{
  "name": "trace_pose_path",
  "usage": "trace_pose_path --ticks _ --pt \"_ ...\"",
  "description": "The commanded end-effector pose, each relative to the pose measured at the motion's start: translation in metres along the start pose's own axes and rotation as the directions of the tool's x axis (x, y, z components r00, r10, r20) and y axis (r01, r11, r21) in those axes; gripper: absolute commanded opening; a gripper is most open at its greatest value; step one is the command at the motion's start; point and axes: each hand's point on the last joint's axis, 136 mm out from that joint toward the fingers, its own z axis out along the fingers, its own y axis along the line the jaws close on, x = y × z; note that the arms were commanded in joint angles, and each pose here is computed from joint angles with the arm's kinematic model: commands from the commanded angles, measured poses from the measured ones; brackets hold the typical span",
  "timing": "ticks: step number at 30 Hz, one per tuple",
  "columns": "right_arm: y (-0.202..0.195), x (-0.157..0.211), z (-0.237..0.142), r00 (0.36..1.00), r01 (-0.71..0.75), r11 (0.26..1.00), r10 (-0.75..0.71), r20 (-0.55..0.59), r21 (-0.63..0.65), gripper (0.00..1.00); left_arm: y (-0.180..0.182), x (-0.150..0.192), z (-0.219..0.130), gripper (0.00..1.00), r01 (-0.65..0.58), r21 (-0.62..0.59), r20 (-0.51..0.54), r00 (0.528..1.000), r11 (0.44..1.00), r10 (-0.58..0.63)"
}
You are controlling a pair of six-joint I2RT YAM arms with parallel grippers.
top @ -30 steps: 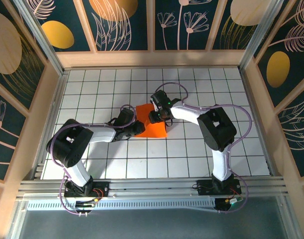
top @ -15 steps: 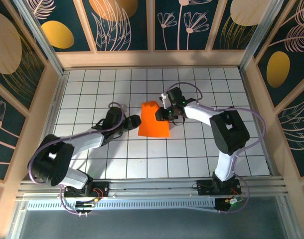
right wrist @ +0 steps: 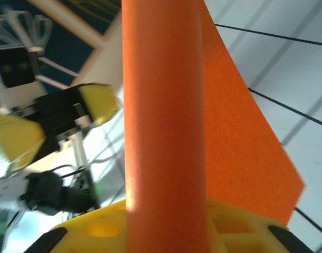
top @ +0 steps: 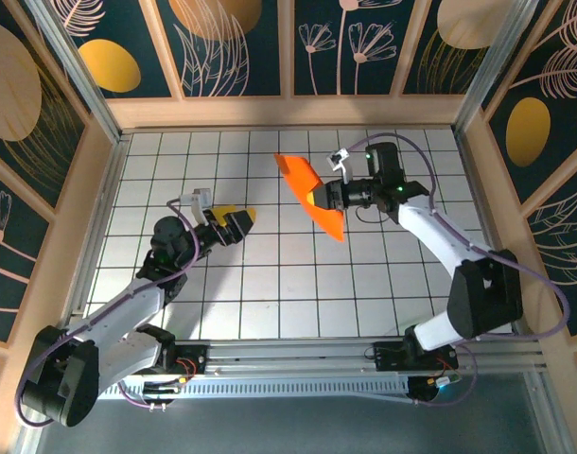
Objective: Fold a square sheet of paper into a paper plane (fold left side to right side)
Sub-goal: Place a square sheet of paper at the center of the table.
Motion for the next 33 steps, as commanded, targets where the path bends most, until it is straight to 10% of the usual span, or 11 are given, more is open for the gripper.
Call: trace_pose_path --ticks 1,14,17,22,33 --pt "0.060 -0.006 -0.016 0.995 0.103 0.973 -0.103 0.012 -0.206 0.27 -0.042 -0.020 0.002 0.99 -0.117 0.172 0.021 0.993 0.978 0.115" --pt "0.133 -0.003 -0.022 0.975 0.214 0.895 -0.223 0.024 -0.391 0.26 -0.083 -0.024 0.012 0.98 -0.179 0.389 -0.030 0.978 0.904 0.206" --pt "0.119 -0.007 -0.015 0.977 0.208 0.920 -0.212 0.024 -0.333 0.26 -0.095 -0.022 0.010 0.74 -0.186 0.446 -0.047 0.972 0.875 0.231" --pt "0.091 -0.021 -0.013 0.981 0.192 0.959 -0.183 0.061 -0.210 0.27 -0.088 -0.022 0.011 0.06 -0.195 0.402 -0.048 0.971 0.895 0.233" --pt "0.018 -0.034 -0.027 0.988 0.072 0.990 -0.087 0.124 0.123 0.54 -0.035 -0.009 0.031 0.00 -0.041 0.148 -0.178 0.982 0.988 0.068"
